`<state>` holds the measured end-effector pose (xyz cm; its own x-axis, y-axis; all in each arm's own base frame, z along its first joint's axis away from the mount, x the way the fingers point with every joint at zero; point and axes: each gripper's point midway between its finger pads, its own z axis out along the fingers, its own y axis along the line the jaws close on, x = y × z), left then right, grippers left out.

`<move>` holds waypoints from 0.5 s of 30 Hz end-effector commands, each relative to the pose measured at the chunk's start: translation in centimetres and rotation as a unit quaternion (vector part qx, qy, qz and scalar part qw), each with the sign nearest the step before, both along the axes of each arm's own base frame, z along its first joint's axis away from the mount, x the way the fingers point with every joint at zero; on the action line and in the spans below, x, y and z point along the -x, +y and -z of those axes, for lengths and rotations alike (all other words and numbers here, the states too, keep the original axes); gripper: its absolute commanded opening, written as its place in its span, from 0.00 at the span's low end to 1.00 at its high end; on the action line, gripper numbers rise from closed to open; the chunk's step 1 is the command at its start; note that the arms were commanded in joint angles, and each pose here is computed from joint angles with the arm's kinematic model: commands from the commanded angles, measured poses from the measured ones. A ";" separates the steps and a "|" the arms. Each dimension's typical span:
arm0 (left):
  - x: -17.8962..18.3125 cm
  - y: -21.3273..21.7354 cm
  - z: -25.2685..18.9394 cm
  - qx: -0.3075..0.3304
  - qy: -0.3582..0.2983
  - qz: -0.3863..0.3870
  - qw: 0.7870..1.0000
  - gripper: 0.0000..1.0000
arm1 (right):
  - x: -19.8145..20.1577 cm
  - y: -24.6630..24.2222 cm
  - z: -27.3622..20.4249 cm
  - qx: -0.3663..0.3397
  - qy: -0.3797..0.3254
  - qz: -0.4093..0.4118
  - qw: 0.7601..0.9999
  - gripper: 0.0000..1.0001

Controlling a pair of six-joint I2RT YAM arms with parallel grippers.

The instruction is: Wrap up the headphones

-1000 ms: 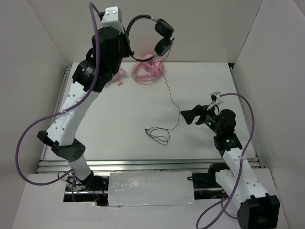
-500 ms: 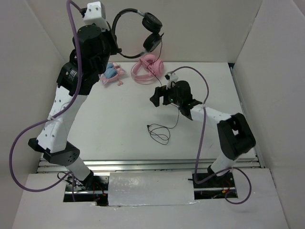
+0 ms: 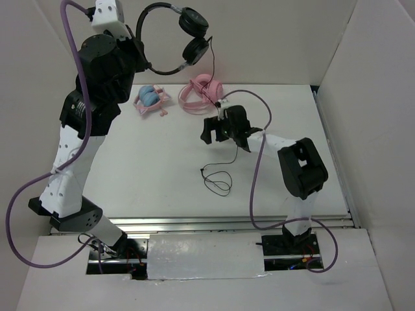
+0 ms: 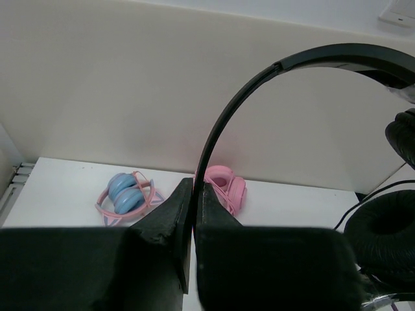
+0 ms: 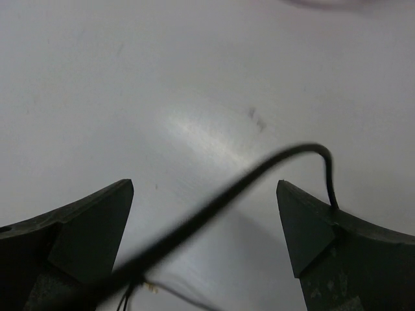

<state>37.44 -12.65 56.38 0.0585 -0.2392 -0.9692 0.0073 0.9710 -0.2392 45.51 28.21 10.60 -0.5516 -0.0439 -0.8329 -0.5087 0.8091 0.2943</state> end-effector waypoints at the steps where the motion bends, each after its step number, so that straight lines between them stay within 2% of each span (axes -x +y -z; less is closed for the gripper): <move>1: 1.0 1.6 -3.3 0.026 -0.056 -0.018 0.998 0.00 | 4.4 0.8 -3.8 -0.008 -0.048 -0.072 0.996 1.00; 6: 0.3 2.0 -2.5 0.021 -0.047 -0.032 0.998 0.00 | 9.4 -0.2 -4.8 0.010 -0.057 -0.127 0.990 1.00; 9: 0.2 2.2 -2.2 0.023 -0.044 -0.033 0.998 0.00 | 10.9 -1.4 -5.9 0.007 -0.072 -0.122 0.990 1.00; 15: 0.0 2.4 -2.0 0.021 -0.044 -0.034 0.998 0.00 | 9.4 -4.1 -6.8 0.036 -0.110 -0.089 0.989 1.00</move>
